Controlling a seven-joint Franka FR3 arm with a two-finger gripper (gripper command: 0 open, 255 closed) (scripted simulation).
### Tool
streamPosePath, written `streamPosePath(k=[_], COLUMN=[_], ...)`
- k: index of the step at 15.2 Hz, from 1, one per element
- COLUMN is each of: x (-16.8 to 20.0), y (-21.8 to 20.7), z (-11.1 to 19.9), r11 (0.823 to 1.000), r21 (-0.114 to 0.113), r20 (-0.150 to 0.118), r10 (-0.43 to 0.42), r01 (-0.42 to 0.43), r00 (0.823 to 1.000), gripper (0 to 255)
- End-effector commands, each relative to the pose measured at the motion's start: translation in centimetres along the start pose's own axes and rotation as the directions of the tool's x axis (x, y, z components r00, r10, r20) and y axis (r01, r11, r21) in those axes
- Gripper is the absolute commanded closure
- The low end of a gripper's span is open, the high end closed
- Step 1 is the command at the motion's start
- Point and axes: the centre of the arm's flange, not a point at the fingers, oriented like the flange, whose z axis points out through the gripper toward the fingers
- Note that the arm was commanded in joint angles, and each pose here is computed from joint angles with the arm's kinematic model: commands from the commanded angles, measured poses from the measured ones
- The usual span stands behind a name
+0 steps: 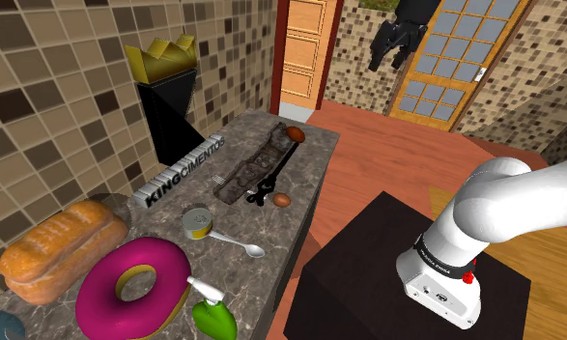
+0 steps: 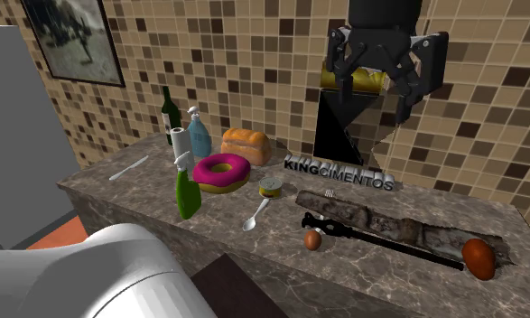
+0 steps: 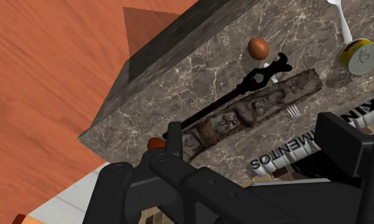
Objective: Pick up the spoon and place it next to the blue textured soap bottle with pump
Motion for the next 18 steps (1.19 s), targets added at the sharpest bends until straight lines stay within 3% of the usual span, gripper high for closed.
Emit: streamPosePath(k=[1, 18], x=[0.0, 0.1], y=[0.0, -12.2], z=[0.0, 18.2], r11=[1.000, 0.989], r21=[0.000, 0.063], r20=[0.000, -0.012], r10=[0.000, -0.131], r01=[0.000, 0.131], r00=[1.000, 0.991], gripper=[0, 0])
